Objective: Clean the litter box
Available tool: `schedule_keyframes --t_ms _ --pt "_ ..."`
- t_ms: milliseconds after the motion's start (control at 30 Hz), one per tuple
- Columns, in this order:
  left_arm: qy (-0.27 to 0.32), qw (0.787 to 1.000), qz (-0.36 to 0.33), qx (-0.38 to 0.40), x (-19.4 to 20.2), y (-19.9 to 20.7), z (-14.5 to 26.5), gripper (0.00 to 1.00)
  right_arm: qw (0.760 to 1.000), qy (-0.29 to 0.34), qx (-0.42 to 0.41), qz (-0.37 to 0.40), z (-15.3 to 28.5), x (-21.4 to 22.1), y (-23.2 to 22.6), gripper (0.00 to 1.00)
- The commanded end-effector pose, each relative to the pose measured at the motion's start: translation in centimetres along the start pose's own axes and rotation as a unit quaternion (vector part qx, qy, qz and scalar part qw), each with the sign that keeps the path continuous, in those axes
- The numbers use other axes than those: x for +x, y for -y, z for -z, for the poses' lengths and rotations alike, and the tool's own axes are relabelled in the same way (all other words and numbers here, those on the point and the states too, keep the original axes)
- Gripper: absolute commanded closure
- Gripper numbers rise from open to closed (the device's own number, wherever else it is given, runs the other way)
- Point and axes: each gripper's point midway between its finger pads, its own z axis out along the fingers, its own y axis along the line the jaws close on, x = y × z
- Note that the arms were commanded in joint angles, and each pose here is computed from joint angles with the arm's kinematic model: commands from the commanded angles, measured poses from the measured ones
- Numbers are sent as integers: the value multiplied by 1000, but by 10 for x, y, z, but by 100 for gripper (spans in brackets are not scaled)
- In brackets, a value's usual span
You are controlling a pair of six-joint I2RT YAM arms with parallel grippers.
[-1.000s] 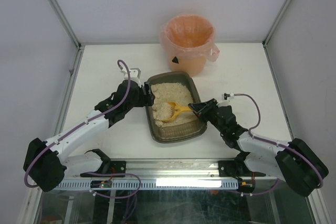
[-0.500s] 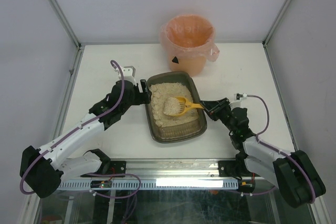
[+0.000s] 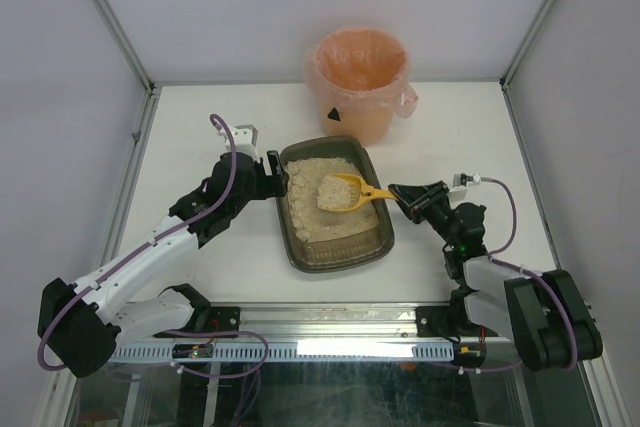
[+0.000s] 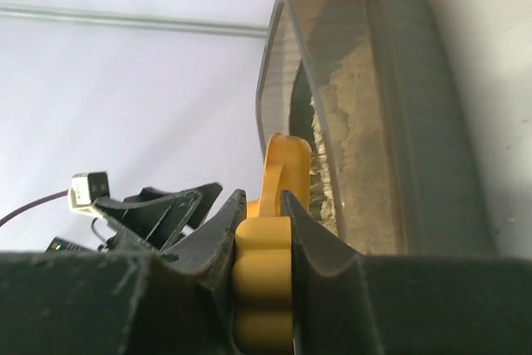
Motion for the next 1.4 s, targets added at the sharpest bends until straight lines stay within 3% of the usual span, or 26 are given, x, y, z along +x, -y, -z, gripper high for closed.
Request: schedule_keyframes --t_ms 0,67,200,300,400,500,600,700,800,933,1000,1067,1167,1267,1367 --pt "46 999 9 6 -32 5 6 22 993 -27 -115 -1 6 2 -52 100" --pt "44 999 9 8 -32 6 5 22 994 1 -106 -23 10 -13 -43 100" --pt "43 999 10 7 -30 6 4 22 990 -45 -131 -3 3 7 -60 100" --pt "41 999 9 7 -30 6 3 22 994 -5 -107 -27 7 -14 -44 100" --pt "41 999 12 6 -27 4 4 22 990 -49 -129 -5 2 3 -59 100" --pt "38 999 11 5 -27 4 2 22 994 -1 -103 -33 8 -20 -41 100" --pt "37 999 12 7 -25 4 2 22 992 -43 -122 -8 1 -4 -56 100" --pt "32 999 10 6 -23 5 0 22 995 3 -96 -35 7 -23 -39 100" --pt "29 999 13 8 -21 5 -1 22 992 -46 -116 0 -1 -4 -56 100" --pt "25 1000 12 11 -19 7 -4 23 995 2 -92 -26 4 -26 -41 100" --pt "24 1000 15 12 -17 7 -4 23 993 -38 -109 5 -2 -9 -56 100" --pt "21 1000 16 12 -15 7 -5 24 994 -25 -105 7 -1 -15 -53 100" --pt "13 1000 22 14 -10 7 -7 25 999 -36 -30 26 -10 -16 -34 100" --pt "5 999 30 17 -2 7 -10 31 991 -12 48 128 -16 -26 -25 100" --pt "-4 999 35 21 5 8 -14 35 977 10 76 199 -19 -41 -49 100"
